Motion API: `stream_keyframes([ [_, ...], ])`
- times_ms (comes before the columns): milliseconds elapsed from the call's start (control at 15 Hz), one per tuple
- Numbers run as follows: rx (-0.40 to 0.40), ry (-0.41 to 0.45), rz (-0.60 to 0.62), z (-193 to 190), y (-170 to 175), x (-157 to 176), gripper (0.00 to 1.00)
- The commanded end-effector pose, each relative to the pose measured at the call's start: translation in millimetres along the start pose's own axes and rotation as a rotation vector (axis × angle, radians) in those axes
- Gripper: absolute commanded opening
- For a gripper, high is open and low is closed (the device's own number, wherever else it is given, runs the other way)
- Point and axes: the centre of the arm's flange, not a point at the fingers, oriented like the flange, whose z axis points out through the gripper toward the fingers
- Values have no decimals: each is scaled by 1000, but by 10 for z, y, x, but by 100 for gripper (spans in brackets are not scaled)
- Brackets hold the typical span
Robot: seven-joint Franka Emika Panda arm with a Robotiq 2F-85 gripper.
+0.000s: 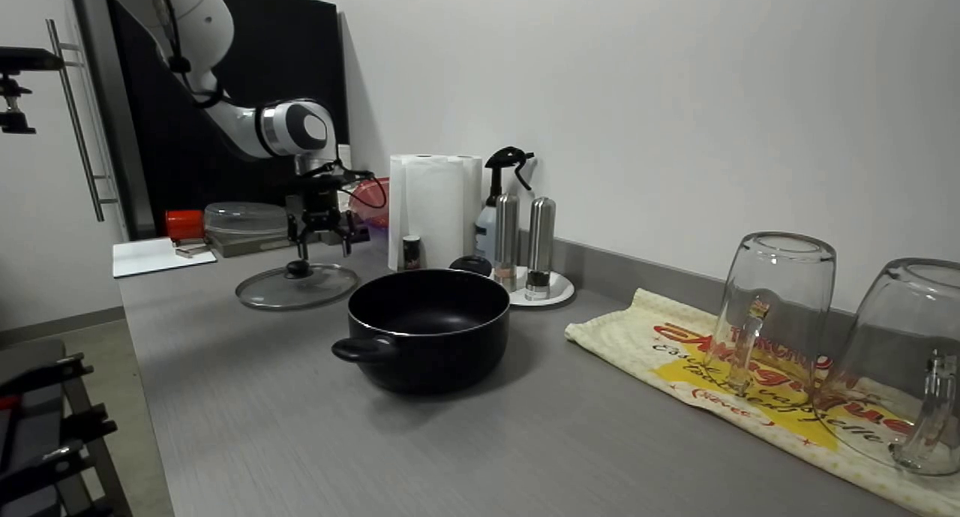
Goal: Put the glass lid on the black pot.
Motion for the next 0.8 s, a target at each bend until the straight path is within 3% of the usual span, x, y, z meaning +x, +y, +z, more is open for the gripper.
stream_keyframes([
  [0,55,-36,-18,4,24,133,100],
  [733,158,-108,-58,158,-228,149,100],
])
